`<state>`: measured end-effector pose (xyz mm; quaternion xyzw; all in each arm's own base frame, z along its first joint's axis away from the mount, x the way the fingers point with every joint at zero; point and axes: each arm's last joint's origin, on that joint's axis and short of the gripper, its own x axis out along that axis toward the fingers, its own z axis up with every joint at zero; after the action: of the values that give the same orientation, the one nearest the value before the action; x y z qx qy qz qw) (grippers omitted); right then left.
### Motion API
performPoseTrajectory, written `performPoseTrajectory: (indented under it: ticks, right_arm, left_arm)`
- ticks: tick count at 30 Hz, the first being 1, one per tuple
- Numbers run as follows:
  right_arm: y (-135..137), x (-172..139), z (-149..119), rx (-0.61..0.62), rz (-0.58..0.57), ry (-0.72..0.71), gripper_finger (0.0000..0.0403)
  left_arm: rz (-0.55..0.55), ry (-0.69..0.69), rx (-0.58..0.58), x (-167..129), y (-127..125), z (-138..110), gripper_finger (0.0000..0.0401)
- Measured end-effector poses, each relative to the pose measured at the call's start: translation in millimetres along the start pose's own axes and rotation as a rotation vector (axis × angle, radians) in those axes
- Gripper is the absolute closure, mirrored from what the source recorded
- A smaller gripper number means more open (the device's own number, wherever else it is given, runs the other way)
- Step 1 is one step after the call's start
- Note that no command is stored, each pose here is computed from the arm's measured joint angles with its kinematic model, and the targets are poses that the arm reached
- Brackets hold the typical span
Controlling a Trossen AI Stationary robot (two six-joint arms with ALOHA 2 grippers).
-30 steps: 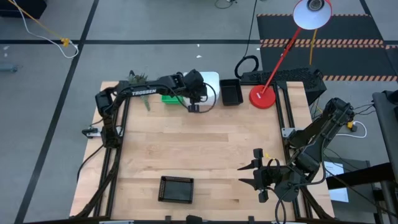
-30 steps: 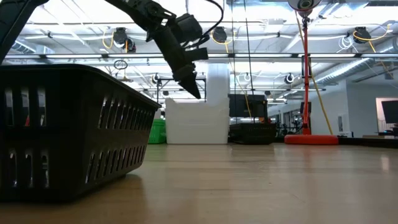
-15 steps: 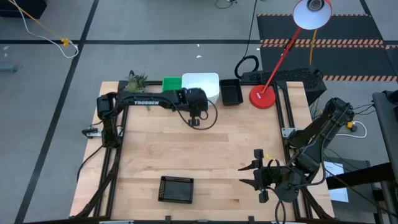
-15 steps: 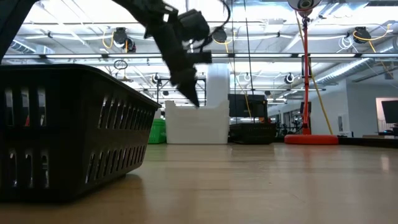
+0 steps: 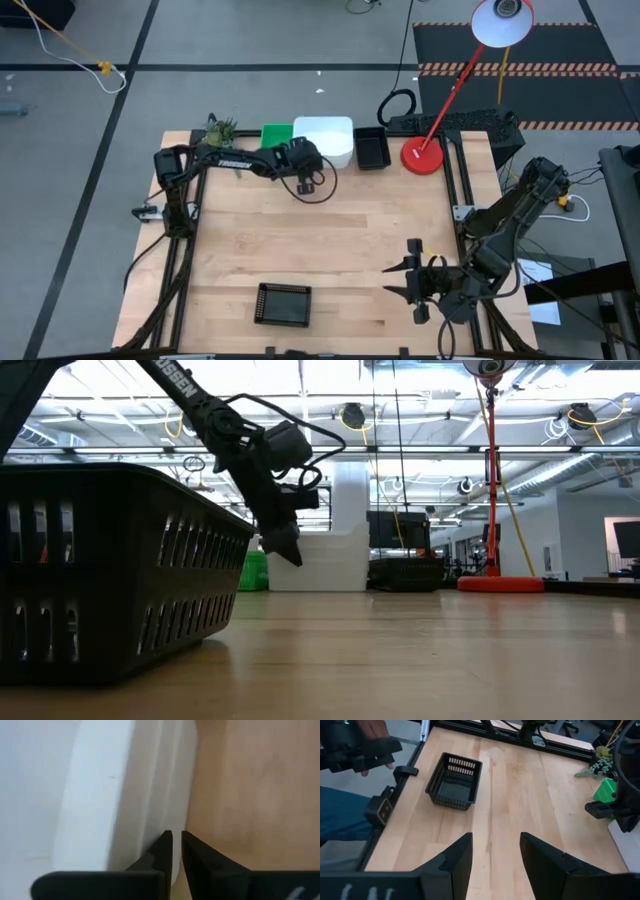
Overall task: Stack baskets by color
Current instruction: Stack the bottom white bin on the stacked white bins
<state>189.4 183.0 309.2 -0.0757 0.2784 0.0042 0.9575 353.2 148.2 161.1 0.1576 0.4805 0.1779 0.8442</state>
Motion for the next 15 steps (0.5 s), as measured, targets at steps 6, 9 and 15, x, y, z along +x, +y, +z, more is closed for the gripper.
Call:
performPoseTrajectory:
  ticks: [6,9,15]
  right_arm:
    - [-3.3,2.7,1.0,0.004,-0.013,0.003,0.0245]
    - [-3.1,2.6,1.0,0.007,-0.012,0.003,0.0245]
    - [-3.0,2.6,1.0,0.011,-0.010,0.004,0.0245]
  left_arm:
    - [0.011,-0.046,-0.025,3.1,14.1,-1.3,0.0372]
    - [-0.004,-0.055,-0.047,4.0,17.5,-2.7,0.0373]
    - [-0.039,-0.061,-0.071,-6.9,14.0,0.7,0.0373]
